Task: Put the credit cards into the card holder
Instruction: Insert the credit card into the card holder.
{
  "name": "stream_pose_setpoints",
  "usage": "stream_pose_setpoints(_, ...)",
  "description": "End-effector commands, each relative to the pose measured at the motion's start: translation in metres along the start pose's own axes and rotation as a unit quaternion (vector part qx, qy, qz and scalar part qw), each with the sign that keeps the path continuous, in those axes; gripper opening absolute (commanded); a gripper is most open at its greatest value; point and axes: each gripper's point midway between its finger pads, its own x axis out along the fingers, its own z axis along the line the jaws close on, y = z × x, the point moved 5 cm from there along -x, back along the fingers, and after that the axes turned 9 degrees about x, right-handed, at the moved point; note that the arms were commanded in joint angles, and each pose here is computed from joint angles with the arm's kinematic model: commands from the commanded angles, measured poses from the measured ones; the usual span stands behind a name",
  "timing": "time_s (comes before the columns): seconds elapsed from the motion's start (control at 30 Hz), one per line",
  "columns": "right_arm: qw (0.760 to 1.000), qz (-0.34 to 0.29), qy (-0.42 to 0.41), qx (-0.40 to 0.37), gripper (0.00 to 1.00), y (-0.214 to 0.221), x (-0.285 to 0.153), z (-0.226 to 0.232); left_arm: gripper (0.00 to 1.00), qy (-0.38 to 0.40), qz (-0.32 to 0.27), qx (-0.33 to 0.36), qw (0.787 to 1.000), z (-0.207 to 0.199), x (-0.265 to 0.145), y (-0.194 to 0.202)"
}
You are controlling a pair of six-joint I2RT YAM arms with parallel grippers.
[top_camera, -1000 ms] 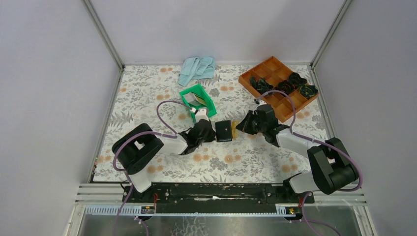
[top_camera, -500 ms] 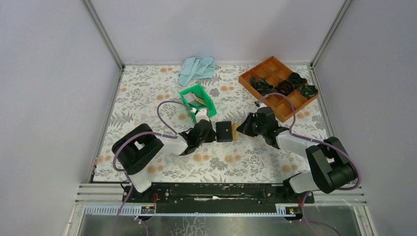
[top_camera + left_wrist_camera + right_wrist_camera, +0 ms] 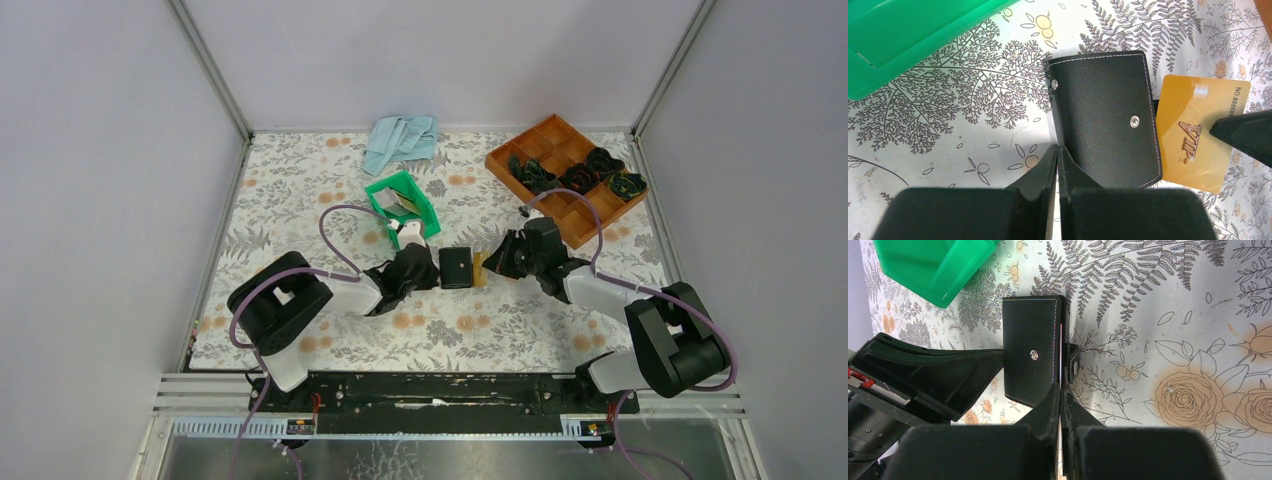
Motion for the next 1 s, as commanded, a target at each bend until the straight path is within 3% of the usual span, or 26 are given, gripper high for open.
stream_pose_setpoints(0.0,1.000,-0.018,-0.023,-0.011,0.00,-0.0133,-0.0021,0.0127,0.07,-0.029,0.038,0.023,0.999,0.0118,-0.0030,0.0200)
stream_pose_setpoints(0.97,0.998,-0.014,-0.063,0.021,0.00,-0.0102,0.0071,0.0157,0.06,-0.027,0.042,0.022,0.999,0.0105,-0.0016,0.0242)
